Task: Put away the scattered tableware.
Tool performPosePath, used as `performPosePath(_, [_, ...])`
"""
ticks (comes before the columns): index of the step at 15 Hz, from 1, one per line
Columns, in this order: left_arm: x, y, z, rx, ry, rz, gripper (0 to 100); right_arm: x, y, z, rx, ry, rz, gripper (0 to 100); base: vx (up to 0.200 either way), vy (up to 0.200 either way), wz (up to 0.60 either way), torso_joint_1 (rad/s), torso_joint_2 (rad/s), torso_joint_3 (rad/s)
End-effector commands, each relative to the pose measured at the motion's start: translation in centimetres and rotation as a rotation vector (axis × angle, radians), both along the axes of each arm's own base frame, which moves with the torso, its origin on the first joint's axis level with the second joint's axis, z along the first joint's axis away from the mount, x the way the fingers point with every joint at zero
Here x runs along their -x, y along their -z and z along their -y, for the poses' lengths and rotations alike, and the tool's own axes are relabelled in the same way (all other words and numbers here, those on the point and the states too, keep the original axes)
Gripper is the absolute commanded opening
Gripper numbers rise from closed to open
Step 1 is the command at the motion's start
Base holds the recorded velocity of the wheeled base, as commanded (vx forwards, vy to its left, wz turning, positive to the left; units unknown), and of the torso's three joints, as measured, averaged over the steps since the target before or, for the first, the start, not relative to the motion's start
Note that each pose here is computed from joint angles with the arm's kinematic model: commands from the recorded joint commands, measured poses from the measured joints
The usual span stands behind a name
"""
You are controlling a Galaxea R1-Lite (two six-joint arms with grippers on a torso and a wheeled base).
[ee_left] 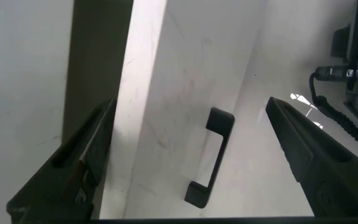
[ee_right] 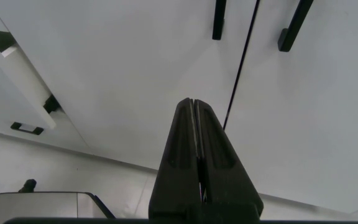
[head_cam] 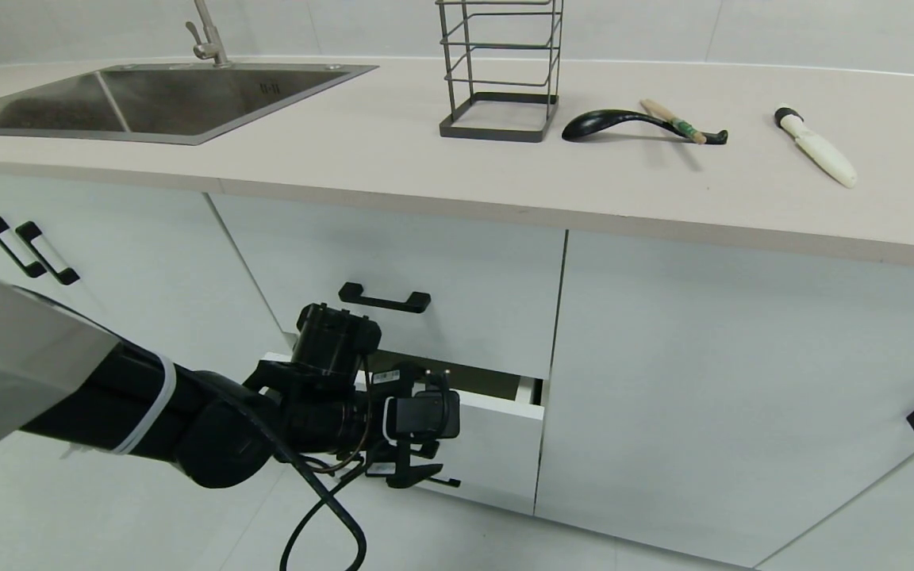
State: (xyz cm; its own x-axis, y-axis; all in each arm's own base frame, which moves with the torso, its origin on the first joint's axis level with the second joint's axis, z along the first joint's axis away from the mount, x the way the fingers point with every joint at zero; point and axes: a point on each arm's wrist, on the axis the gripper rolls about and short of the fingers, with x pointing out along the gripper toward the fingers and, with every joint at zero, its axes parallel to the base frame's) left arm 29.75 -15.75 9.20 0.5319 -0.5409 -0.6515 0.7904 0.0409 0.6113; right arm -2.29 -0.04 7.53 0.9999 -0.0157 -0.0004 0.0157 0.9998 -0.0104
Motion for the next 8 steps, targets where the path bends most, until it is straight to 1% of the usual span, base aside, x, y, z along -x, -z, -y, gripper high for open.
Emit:
performPosePath(1, [0.0, -0.1, -0.3, 0.0, -0.008, 0.001, 100, 0.0, 0.0, 0.0, 0.0, 0.0, -0.001, 0, 0.0, 0.0, 0.0, 0.0, 0.0, 0.0])
performPosePath(5, [0.7, 0.4, -1.1, -0.004, -0.02, -0.009, 100, 0.0, 0.0, 0.0, 0.0, 0.0, -0.001, 0, 0.0, 0.0, 0.0, 0.0, 0.0, 0.0])
performPosePath(8, [1.2, 0.2, -1.5, -0.002, -0.027, -0.005, 100, 0.0, 0.0, 0.0, 0.0, 0.0, -0.001, 0, 0.0, 0.0, 0.0, 0.0, 0.0, 0.0])
